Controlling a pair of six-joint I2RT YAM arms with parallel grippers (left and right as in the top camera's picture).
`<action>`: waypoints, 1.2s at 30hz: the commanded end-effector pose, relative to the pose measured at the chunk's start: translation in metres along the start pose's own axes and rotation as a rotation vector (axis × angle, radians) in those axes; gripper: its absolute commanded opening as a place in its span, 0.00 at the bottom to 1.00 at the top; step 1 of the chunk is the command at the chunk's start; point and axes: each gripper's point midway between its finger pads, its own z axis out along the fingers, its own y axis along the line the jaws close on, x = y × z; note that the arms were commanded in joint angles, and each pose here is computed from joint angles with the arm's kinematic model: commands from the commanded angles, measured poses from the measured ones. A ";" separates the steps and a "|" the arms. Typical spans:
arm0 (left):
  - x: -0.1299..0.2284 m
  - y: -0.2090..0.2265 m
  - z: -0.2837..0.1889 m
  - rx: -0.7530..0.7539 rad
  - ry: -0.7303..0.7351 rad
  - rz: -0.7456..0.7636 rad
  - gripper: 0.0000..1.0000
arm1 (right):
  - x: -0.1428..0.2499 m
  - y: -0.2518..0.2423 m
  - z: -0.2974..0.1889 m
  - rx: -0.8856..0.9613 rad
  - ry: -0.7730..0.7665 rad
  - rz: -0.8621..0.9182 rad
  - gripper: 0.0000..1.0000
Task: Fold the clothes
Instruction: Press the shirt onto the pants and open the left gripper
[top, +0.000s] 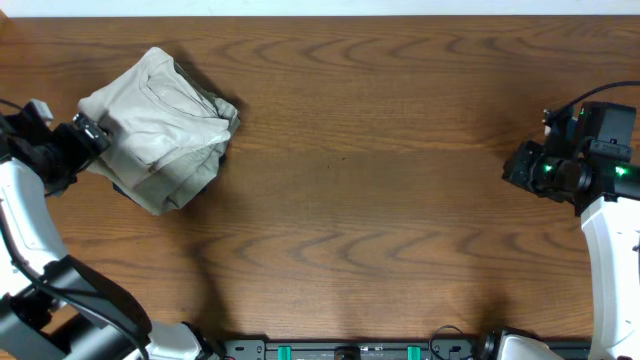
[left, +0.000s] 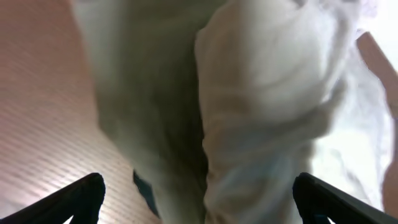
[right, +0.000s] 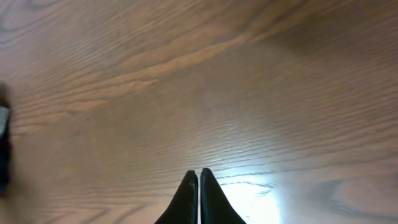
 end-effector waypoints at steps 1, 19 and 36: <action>-0.028 -0.036 -0.063 0.078 -0.165 0.078 0.98 | -0.001 0.010 -0.002 -0.061 0.002 0.001 0.03; 0.110 -0.216 -0.205 0.179 -0.261 1.034 0.98 | -0.016 0.118 -0.082 -0.407 -0.337 -0.506 0.11; 0.128 -0.195 -0.186 0.080 -0.124 0.908 0.98 | 0.027 0.114 -0.127 -0.372 -0.374 -0.534 0.99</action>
